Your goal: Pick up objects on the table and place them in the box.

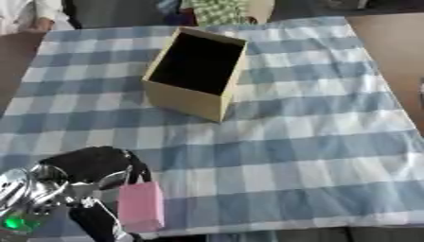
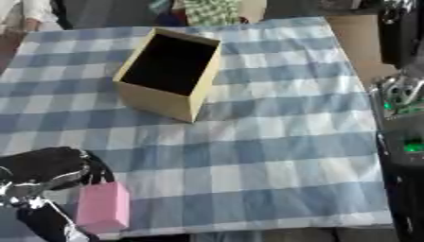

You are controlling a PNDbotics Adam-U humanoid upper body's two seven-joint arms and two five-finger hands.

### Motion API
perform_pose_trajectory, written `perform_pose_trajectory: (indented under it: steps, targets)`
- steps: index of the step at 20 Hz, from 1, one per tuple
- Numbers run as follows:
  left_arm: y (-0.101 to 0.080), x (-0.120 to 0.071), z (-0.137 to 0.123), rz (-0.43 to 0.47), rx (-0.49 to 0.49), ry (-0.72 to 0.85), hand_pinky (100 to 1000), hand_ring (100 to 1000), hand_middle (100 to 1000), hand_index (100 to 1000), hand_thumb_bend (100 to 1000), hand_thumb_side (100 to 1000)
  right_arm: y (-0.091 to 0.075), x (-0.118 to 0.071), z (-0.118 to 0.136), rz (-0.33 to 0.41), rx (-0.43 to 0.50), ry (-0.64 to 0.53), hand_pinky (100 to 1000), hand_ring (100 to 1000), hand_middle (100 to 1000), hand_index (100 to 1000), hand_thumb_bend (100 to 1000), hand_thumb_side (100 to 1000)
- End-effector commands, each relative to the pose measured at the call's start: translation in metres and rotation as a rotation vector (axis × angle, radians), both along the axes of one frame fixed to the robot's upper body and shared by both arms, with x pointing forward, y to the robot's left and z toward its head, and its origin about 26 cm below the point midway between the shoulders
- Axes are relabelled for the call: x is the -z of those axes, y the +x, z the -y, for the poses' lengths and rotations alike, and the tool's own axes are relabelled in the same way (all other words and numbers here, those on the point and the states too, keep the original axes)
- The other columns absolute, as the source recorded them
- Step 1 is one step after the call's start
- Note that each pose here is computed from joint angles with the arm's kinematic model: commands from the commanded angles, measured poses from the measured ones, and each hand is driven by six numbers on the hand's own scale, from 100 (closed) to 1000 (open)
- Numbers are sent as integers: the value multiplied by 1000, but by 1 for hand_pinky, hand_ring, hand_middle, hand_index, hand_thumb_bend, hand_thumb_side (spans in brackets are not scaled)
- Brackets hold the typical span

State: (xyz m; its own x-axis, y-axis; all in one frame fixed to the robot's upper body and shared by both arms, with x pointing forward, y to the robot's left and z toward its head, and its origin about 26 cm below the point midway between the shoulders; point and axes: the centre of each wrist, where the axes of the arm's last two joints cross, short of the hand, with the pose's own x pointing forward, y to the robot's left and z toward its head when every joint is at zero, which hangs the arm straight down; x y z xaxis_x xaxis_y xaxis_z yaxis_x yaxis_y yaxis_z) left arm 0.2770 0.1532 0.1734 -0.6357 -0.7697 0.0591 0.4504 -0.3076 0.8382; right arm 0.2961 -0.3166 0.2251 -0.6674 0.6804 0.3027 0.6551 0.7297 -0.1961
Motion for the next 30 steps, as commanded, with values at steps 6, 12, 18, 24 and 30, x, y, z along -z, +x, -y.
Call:
perform_pose_trajectory:
  steps: [6, 12, 18, 24, 30]
  targets:
    - [1, -12, 0, 120, -68, -43, 450, 528, 469, 678, 213, 426, -3, -7, 1, 21, -2, -9, 851, 702, 658, 744, 100, 938]
    - [1, -12, 1, 175, -83, -55, 378, 482, 431, 641, 100, 253, -3, -6, 1, 21, -3, -4, 851, 702, 657, 744, 100, 938]
    - [5, -20, -4, 217, -84, -65, 385, 492, 441, 654, 100, 216, -3, -7, 1, 21, -1, -6, 851, 701, 657, 744, 100, 938]
    - [10, -34, -11, 270, -85, -64, 384, 495, 440, 653, 100, 223, -3, -7, 1, 23, 1, -9, 851, 699, 656, 744, 100, 938]
    - [15, -47, -20, 308, -84, -73, 384, 495, 441, 657, 100, 199, -3, -8, 2, 22, 7, -11, 851, 699, 656, 744, 100, 938]
